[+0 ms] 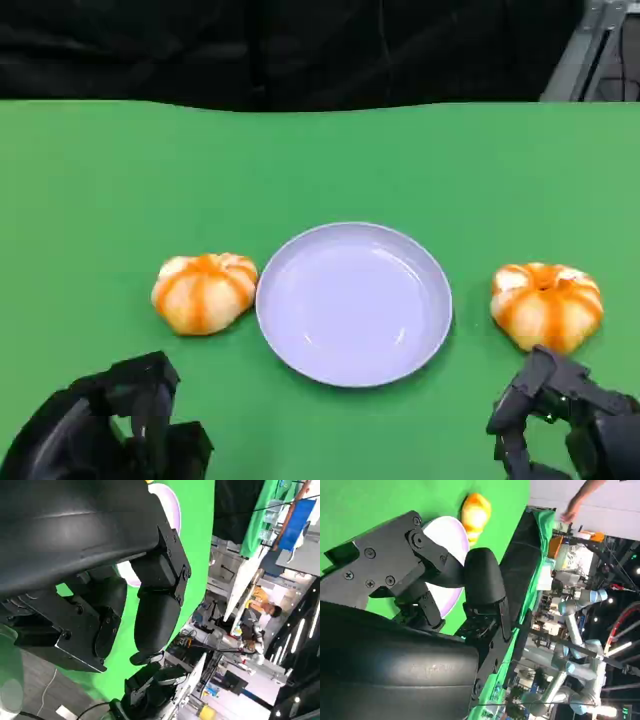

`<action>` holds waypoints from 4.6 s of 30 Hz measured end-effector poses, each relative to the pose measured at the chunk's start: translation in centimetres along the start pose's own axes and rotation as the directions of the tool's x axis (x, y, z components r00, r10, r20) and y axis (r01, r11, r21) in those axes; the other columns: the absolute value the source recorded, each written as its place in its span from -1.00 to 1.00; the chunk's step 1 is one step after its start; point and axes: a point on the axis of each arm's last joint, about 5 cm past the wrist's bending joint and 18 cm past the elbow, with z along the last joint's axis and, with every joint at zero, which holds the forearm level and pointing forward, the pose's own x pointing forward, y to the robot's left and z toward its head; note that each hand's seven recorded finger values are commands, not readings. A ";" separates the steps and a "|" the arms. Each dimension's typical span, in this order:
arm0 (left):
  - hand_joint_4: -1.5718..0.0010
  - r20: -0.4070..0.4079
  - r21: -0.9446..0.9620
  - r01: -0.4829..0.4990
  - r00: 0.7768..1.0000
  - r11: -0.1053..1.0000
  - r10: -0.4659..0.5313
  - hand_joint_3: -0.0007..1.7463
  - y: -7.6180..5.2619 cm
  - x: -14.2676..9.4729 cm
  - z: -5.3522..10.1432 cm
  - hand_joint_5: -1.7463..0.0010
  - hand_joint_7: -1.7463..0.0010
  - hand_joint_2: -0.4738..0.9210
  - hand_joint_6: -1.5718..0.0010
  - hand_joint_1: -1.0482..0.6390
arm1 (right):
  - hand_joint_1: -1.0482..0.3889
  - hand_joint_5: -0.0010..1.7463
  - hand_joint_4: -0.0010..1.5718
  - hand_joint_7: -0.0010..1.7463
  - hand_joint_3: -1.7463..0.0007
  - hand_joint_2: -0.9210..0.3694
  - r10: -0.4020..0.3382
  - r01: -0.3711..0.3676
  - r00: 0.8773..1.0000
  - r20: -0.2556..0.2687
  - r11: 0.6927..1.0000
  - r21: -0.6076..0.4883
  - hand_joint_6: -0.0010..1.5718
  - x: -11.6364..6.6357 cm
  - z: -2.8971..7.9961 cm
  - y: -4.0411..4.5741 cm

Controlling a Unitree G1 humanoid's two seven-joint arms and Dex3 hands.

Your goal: Grasp the bread from the table and place it into the plate.

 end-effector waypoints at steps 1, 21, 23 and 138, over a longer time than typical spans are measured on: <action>-0.47 0.003 0.002 0.004 1.000 1.000 -0.004 1.00 0.0 0.0 0.0 -1.00 -1.00 0.56 -0.26 0.55 | 0.26 1.00 0.04 0.83 -0.36 -0.38 0.001 -0.001 1.000 0.000 1.000 -0.001 -0.08 0.0 0.0 0.00; 0.57 0.059 0.164 0.001 0.998 0.987 -0.010 0.75 -0.1 0.0 0.2 -0.92 -0.90 0.21 0.53 0.29 | 0.28 1.00 0.02 0.82 -0.35 -0.40 0.004 -0.004 1.000 -0.004 1.000 -0.007 -0.09 -0.1 0.0 0.02; 0.69 0.073 0.270 -0.003 0.997 0.963 -0.017 0.67 -0.1 0.1 0.4 -0.89 -0.83 0.17 0.58 0.20 | 0.28 1.00 0.02 0.82 -0.34 -0.40 0.003 -0.003 1.000 -0.003 1.000 -0.005 -0.09 -0.1 0.0 0.00; 0.00 0.116 0.978 -0.053 0.944 -0.203 0.309 -0.93 2.5 17.4 -6.4 0.82 0.95 1.00 0.07 -0.04 | 0.25 1.00 0.04 0.80 -0.33 -0.39 0.000 0.000 1.000 -0.006 1.000 -0.021 -0.06 0.1 0.1 0.27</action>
